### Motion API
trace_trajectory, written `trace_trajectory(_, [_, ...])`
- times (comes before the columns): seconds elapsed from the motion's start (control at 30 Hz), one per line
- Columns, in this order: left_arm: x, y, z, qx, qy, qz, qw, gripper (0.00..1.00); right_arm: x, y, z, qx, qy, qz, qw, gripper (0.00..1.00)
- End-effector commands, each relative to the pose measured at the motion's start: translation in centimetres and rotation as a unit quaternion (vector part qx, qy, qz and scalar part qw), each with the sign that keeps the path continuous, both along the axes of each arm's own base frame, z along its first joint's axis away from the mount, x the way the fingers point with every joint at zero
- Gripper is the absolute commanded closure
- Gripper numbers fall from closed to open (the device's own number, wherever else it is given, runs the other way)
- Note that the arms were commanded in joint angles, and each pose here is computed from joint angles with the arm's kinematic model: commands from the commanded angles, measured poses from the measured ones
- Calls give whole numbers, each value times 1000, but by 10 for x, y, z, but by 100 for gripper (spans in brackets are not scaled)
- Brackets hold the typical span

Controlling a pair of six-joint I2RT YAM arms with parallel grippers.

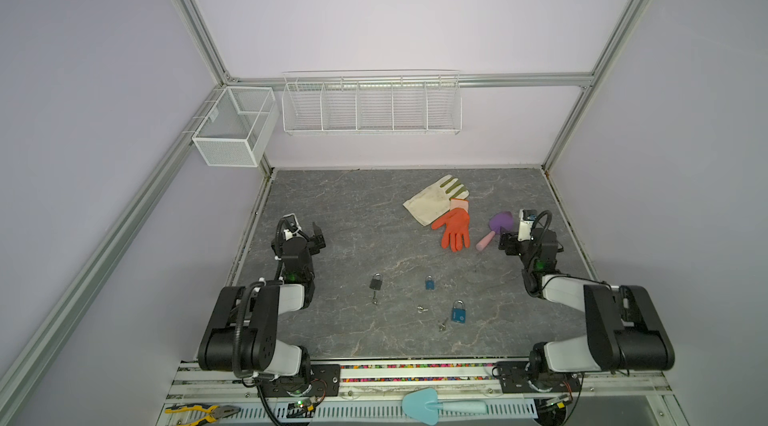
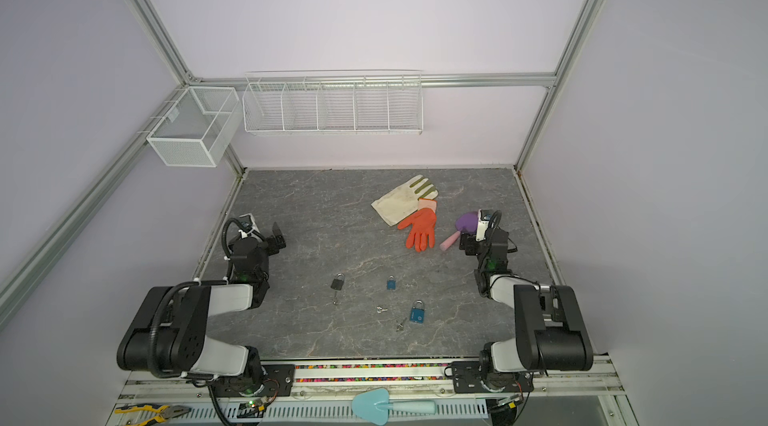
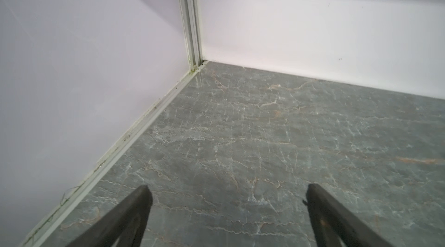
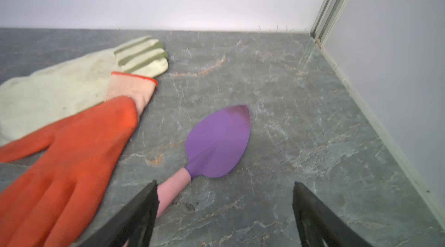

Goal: Unlock with the key

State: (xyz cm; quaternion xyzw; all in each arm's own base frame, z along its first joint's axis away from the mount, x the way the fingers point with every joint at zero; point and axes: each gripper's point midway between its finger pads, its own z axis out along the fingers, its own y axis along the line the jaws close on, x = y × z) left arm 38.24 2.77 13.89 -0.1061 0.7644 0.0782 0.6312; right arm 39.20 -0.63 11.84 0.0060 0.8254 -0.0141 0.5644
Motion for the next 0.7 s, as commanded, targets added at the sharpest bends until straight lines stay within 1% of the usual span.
trace_trajectory(0.0, [-12,10,20,-20,-6,29,999,0,-3,-8,28,8,-3,-31,999,11])
trace_trajectory(0.07, [-19,14,31,-57,2,50,997,0,-7,-14,42,48,5,-61,997,12])
trace_trajectory(0.1, [-21,12,39,-78,5,49,996,0,-10,-16,47,72,16,-78,994,12])
trace_trajectory(0.17, [-26,3,53,-111,9,30,993,0,-17,-19,52,118,48,-112,986,11])
trace_trajectory(0.2, [-30,2,58,-135,13,31,990,0,-22,-21,50,142,71,-134,978,12])
trace_trajectory(0.27, [-42,6,66,-184,10,58,981,0,-34,-22,40,191,110,-173,960,11])
trace_trajectory(0.3, [-49,10,67,-205,1,75,976,0,-38,-15,36,209,126,-166,955,11])
trace_trajectory(0.37, [-59,14,65,-255,-23,94,962,0,-43,3,31,237,157,-126,950,11])
trace_trajectory(0.43, [-66,5,68,-290,-26,71,954,0,-53,18,27,258,183,-107,943,12])
trace_trajectory(0.47, [-70,-1,70,-306,-18,57,950,0,-59,25,27,259,193,-101,941,12])
trace_trajectory(0.53, [-79,-13,77,-322,-11,25,946,0,-69,41,29,244,210,-79,944,12])
trace_trajectory(0.6, [-88,-24,76,-336,-3,-5,942,0,-80,61,33,220,232,-54,946,12])
trace_trajectory(0.67, [-98,-30,71,-351,11,-17,936,0,-90,82,34,204,254,-24,945,12])
